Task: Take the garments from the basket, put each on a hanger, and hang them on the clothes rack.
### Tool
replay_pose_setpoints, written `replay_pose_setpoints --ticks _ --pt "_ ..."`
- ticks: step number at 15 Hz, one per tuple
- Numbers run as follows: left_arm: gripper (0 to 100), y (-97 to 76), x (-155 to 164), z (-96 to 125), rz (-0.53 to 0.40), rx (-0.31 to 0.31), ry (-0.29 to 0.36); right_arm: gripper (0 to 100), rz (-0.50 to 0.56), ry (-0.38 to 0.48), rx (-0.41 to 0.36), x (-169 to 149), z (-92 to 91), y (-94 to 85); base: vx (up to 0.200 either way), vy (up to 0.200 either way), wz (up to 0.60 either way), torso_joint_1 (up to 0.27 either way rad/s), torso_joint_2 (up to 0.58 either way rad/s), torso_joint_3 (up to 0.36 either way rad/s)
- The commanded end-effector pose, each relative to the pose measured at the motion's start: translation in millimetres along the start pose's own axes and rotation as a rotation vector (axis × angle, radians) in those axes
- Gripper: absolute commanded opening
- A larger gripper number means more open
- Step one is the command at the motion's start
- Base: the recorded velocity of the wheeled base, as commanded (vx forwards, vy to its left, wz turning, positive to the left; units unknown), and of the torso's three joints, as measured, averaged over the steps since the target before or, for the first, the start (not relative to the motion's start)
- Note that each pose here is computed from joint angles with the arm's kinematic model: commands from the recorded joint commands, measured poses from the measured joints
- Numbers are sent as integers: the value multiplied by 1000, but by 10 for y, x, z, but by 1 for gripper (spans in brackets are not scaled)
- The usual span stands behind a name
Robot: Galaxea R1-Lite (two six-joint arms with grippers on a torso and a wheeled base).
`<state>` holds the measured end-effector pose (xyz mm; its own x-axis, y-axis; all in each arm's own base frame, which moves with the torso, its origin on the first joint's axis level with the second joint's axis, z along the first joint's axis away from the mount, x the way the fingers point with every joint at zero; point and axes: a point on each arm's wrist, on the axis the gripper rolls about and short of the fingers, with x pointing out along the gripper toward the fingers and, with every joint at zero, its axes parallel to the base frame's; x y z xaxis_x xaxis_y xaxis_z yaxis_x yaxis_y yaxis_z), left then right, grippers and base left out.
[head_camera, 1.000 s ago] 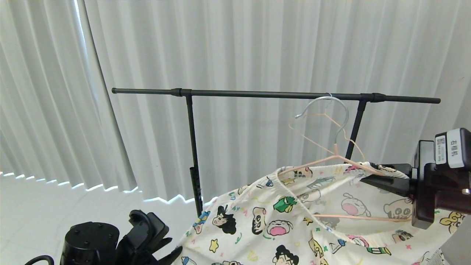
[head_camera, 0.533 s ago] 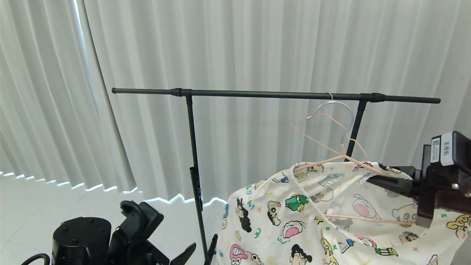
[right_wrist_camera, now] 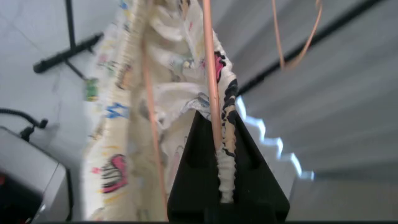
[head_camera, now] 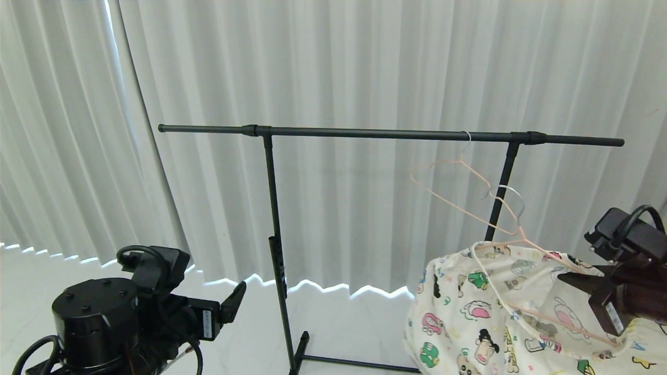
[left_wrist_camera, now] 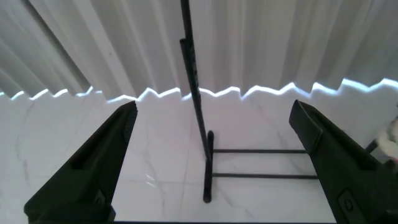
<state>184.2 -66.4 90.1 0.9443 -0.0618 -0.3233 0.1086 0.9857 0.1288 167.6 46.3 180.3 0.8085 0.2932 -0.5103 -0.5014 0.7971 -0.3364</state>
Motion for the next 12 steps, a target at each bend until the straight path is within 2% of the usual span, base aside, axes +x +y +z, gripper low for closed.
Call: replay_pose_setpoints --ticks 1,3,5,7,8,12 --pt "100 60 -28 161 26 -28 -75 0 -47 77 46 21 -28 -8 0 0 0 0 0 0" --pt "100 105 -167 323 24 -30 -76 0 -121 169 146 12 -69 -12 0 0 0 0 0 0" --pt "100 149 -275 590 25 -35 -64 0 -153 185 217 -13 -73 -15 0 0 0 0 0 0" --pt "100 207 -462 865 17 -27 4 0 -160 190 223 -59 -83 -9 0 0 0 0 0 0" --pt "100 233 -558 932 8 -15 49 0 -157 196 223 -72 -91 -4 0 0 0 0 0 0" --pt "100 278 -700 894 9 -13 51 0 -139 245 220 -91 -84 0 0 0 0 0 0 0"
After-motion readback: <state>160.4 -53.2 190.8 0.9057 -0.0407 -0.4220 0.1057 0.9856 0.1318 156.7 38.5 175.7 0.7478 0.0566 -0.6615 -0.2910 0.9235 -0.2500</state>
